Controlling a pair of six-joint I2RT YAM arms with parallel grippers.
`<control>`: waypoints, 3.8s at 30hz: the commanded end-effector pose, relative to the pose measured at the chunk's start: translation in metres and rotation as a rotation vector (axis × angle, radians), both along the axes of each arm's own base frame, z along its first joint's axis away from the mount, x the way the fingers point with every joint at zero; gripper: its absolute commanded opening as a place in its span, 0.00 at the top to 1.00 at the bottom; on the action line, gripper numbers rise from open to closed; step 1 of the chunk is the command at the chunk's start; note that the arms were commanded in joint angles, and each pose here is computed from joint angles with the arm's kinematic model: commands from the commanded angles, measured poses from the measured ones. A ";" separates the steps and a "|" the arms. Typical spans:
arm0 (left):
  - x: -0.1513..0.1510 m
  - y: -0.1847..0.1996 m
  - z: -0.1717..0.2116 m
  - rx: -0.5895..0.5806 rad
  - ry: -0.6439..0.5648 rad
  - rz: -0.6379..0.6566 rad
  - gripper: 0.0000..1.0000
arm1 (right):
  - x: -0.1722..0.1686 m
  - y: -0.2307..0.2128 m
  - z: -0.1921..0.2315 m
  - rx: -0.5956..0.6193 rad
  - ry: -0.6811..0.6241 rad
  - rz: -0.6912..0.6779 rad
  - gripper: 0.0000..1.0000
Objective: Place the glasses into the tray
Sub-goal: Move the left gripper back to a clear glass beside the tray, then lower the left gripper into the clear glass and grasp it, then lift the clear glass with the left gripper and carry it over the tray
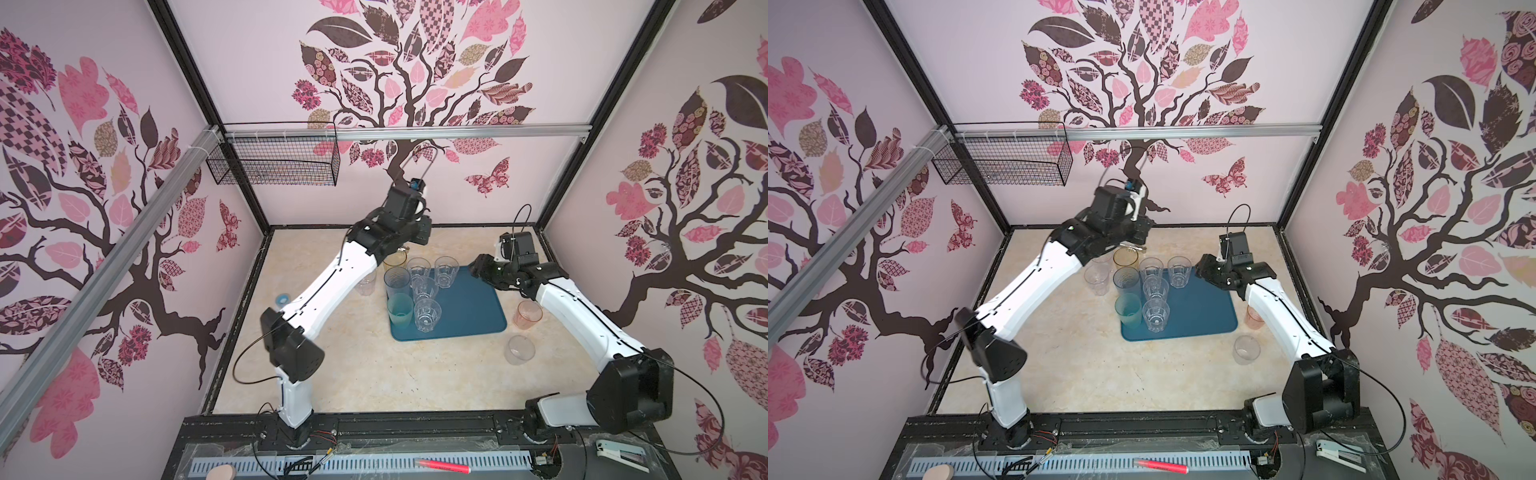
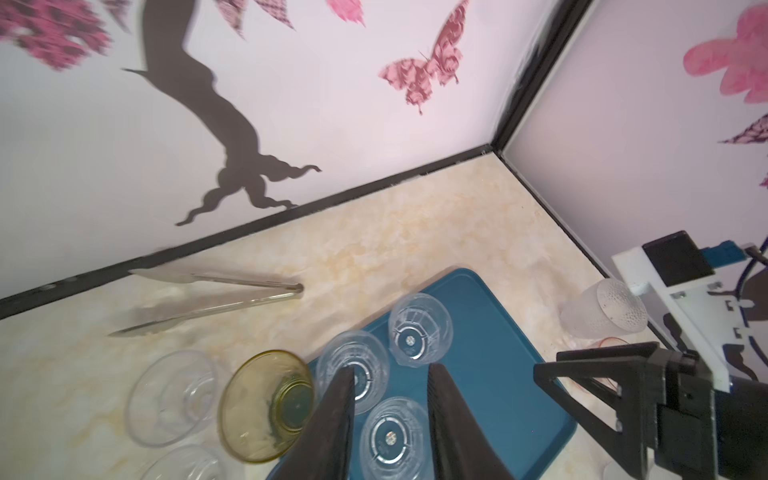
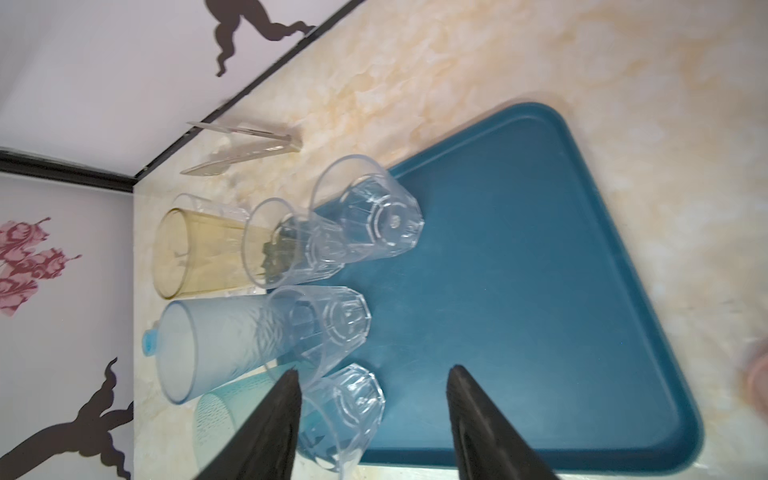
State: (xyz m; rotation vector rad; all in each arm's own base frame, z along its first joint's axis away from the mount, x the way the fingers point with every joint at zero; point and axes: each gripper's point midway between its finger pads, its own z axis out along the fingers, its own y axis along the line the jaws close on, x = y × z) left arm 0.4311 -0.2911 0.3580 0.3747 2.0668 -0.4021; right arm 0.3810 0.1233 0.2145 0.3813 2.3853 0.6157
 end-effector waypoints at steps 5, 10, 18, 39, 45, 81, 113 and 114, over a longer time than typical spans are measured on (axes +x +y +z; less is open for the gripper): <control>-0.005 0.143 -0.068 0.063 0.139 0.272 0.67 | 0.006 0.030 0.008 -0.068 -0.012 0.064 0.40; -0.016 0.199 -0.116 0.053 0.285 0.355 0.67 | 0.006 0.041 0.003 -0.066 -0.004 0.088 0.40; -0.018 0.198 -0.178 -0.014 0.502 0.337 0.67 | -0.001 0.051 -0.018 -0.111 0.047 0.144 0.39; 0.007 0.188 -0.234 0.036 0.620 0.373 0.60 | -0.003 0.055 -0.042 -0.185 0.105 0.229 0.27; 0.018 0.181 -0.247 0.075 0.627 0.372 0.61 | -0.004 0.054 -0.043 -0.189 0.106 0.228 0.27; -0.036 0.195 -0.078 0.106 0.334 0.434 1.00 | 0.008 0.035 -0.005 -0.193 0.003 0.146 0.28; -0.038 -0.121 -0.184 0.256 0.400 -0.133 1.00 | -0.003 -0.097 -0.013 -0.022 0.001 -0.337 0.28; -0.037 -0.124 -0.189 0.260 0.404 -0.135 1.00 | -0.003 -0.096 -0.012 -0.018 0.001 -0.333 0.28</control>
